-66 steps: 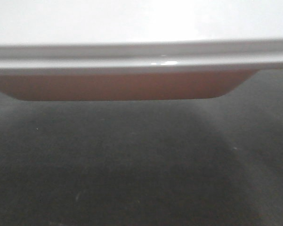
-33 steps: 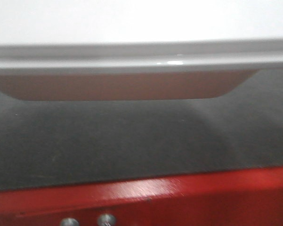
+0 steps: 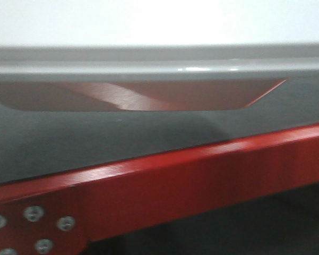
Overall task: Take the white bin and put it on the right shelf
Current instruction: 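Hold the bin raised with both grippers while the base turns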
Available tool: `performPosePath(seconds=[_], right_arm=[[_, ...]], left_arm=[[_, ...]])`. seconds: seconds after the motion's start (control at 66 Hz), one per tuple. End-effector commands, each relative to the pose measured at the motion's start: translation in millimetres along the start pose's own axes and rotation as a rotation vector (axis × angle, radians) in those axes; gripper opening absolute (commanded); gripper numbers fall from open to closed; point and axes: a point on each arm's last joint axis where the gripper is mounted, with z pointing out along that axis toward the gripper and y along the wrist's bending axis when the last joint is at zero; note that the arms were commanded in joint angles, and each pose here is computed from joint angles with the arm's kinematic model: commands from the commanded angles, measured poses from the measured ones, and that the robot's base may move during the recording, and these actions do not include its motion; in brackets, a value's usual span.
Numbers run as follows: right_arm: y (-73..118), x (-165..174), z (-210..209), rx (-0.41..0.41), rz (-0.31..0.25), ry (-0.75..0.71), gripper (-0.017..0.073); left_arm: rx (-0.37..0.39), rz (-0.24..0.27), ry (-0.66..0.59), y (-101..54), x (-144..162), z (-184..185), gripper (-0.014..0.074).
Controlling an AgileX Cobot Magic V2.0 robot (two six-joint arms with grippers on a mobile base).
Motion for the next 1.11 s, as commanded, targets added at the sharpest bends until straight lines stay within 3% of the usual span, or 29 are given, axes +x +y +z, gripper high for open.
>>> performPosePath(seconds=[0.0,1.09], right_arm=[[29.0,-10.7,-7.0,-0.224,0.022,-0.067,0.0423],[29.6,-10.5,-7.4,-0.225,0.019,-0.067,0.0423]], left_arm=[[0.204,0.007,-0.03,-27.5,-5.5,-8.1,0.0283],[0.204,0.007,-0.03,-27.5,-5.5,-8.1,0.0283]])
